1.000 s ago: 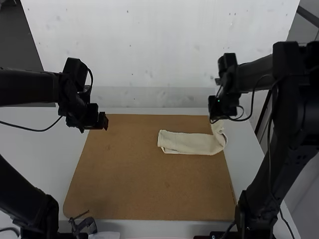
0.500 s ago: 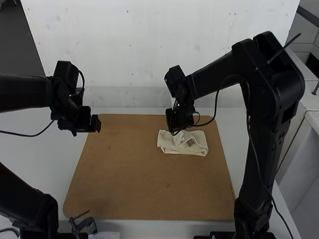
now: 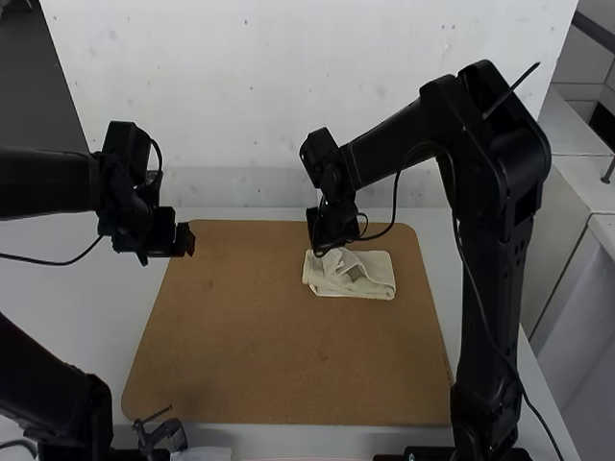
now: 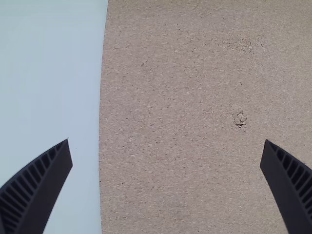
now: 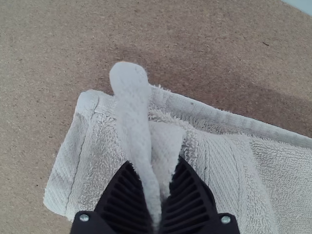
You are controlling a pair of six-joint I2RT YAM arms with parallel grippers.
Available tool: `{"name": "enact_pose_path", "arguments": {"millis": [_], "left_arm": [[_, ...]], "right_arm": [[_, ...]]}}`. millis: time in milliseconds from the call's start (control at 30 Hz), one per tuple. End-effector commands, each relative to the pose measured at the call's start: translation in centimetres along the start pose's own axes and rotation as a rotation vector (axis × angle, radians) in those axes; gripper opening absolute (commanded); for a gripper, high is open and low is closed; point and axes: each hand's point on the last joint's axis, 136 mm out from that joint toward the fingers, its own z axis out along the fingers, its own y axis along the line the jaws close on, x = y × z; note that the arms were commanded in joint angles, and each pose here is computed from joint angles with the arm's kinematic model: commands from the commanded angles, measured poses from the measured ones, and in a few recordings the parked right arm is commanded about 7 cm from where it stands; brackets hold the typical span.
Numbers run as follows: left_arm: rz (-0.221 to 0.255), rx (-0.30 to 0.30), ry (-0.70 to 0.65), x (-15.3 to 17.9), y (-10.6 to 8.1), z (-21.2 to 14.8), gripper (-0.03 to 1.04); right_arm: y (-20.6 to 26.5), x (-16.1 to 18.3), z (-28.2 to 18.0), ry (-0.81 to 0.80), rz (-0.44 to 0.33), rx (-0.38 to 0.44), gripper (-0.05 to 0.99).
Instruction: Fold the towel.
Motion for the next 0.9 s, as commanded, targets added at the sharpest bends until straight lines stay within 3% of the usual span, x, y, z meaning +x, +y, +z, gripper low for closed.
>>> {"name": "enact_pose_path", "arguments": {"millis": [0,33,100,133,167,300,367,500,867], "left_arm": [[0.012,0.006,0.006,0.4,0.3,0.4,1.01],[0.012,0.006,0.007,0.4,0.3,0.4,1.01],[0.012,0.009,0.006,0.4,0.2,0.4,1.01],[0.012,0.009,0.008,0.4,0.2,0.4,1.01],[0.012,0.011,0.009,0.5,0.2,0.4,1.01],[0.009,0.009,0.004,0.4,0.3,0.4,1.01],[0.01,0.008,0.003,0.4,0.4,0.4,1.01],[0.007,0.012,-0.003,0.4,0.4,0.2,1.01],[0.018,0.027,0.002,0.5,-0.4,0.3,1.01]], "right_arm": [[0.9,0.0,0.2,-0.005,-0.01,0.013,0.02],[0.9,-0.1,0.2,-0.014,-0.004,0.016,0.13],[1.0,-0.9,-0.4,-0.044,0.011,-0.003,0.52],[1.2,-1.7,-1.1,-0.07,0.023,-0.014,0.67],[1.2,-2.4,-1.8,-0.092,0.039,-0.021,0.71],[0.2,-5.3,-4.8,-0.178,0.087,-0.047,0.71],[-0.9,-5.8,-5.6,-0.189,0.105,-0.04,0.65],[-2.3,-4.3,-4.8,-0.146,0.101,-0.002,0.01],[-0.1,1.0,-1.0,-0.003,-0.003,0.012,0.02]]}}
